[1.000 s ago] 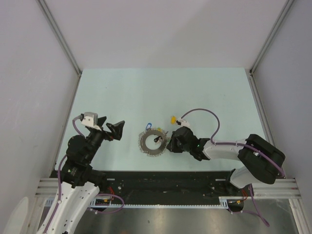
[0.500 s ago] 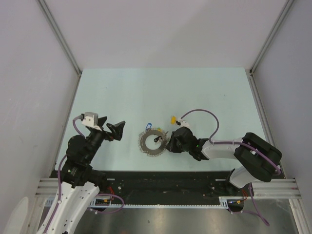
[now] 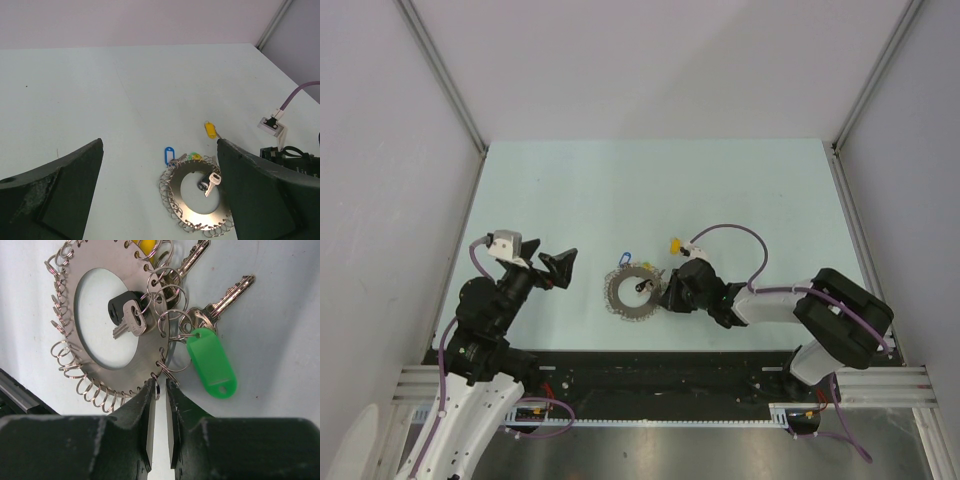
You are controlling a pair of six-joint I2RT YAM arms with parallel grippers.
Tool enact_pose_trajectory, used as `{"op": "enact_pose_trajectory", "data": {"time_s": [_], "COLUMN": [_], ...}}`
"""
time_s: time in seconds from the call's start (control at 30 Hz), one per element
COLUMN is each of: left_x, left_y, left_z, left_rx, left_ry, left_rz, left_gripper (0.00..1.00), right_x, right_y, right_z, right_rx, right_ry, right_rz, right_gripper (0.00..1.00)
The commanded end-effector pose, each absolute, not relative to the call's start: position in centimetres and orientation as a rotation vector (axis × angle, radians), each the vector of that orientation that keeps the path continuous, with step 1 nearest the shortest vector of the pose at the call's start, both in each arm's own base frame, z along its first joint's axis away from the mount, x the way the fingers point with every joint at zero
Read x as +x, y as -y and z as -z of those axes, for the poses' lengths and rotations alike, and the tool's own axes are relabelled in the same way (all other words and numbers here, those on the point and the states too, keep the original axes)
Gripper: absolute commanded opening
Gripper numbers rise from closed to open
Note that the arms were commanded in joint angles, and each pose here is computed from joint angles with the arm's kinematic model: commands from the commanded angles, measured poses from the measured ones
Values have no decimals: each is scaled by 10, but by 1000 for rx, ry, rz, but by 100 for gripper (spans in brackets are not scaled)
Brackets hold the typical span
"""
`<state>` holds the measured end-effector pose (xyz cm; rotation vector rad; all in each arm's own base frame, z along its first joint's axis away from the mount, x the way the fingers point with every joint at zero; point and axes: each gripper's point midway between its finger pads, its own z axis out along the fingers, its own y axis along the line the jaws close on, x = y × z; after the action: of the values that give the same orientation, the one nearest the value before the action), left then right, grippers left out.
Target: Put the keys on the keyring
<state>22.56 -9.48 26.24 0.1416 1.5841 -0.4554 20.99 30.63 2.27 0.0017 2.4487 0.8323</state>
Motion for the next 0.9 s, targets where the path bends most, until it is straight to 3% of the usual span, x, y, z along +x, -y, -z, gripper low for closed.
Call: {"op": "enact_pose_trajectory", "data": {"time_s": [0.0, 0.13, 0.53, 0.87], "left_x": [226, 226, 215, 200], "left_y": [98, 100, 133, 167], "left_z": [-266, -266, -265, -264], "left_rx": [171, 179, 376, 603], "left_ry": [-1574, -1573, -1552, -1514], "left_rz": [463, 473, 605, 763], "left_gripper": [100, 100, 100, 100], "right_x": [211, 212, 210, 234], "right_y": [-309, -309, -331, -325], "right_z": [-22, -33, -122, -214], "right_rx": [-12, -38, -794, -901], "right_ry": [-2439, -2412, -2078, -1738], "right_rz": [-852, -864, -741, -514], "right_gripper": [14, 0, 0, 0]}}
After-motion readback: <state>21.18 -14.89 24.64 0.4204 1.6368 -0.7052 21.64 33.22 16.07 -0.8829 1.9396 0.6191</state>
